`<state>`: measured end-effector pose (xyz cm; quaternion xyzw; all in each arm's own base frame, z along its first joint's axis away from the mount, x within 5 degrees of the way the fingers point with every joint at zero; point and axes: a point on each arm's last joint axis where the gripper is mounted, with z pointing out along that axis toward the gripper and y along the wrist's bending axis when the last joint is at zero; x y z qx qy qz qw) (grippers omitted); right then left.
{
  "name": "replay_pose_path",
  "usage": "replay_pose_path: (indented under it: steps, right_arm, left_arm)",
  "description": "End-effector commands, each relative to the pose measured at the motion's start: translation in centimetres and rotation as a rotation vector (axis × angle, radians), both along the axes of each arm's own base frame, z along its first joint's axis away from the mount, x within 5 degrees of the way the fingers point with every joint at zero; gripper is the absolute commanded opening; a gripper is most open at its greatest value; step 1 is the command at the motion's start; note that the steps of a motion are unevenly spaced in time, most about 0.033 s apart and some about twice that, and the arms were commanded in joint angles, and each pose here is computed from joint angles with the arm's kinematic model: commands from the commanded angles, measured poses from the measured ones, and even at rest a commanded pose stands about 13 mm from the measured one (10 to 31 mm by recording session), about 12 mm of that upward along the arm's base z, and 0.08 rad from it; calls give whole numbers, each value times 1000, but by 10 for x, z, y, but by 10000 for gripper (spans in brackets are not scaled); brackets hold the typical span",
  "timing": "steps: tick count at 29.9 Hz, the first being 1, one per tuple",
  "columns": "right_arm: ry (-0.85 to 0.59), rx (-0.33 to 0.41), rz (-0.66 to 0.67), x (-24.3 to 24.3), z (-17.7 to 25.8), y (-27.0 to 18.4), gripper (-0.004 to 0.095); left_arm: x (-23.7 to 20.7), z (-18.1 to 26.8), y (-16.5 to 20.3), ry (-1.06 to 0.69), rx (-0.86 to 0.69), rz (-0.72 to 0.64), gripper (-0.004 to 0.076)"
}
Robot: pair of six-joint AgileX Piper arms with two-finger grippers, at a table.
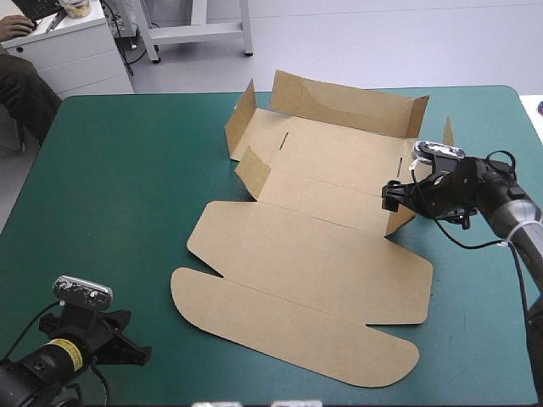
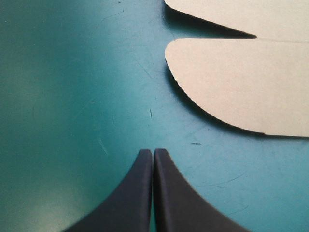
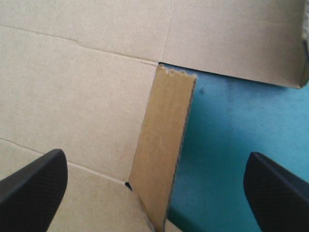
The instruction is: Fold the box
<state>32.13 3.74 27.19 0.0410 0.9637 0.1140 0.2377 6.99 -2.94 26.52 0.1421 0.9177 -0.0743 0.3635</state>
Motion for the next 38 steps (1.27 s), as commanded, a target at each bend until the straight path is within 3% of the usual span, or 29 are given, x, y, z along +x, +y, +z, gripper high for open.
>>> replay_pose_path:
  steps: [1,4,7,16,22,28,38]
  right_arm:
    - [-85,33,7,13,7,-1,913]
    - [-64,50,11,21,-5,1,881]
    - [-44,62,11,25,-14,3,764]
    - [-90,85,-18,31,-10,3,-3]
    - [-99,78,1,33,-5,4,-20]
    - [-127,16,130,34,5,5,-19]
    - [-303,-154,491,43,82,11,-20]
  left_arm:
    - [4,11,-2,-68,-32,-8,-10]
    - [4,11,-2,-68,-32,-8,-10]
    - [4,11,-2,-68,-32,-8,-10]
    - [4,11,-2,-68,-31,-8,-10]
    - [4,11,-2,-68,-31,-8,-10]
    - [4,11,-2,-65,-29,-7,-10]
    - [3,61,-1,-214,-114,-7,-10]
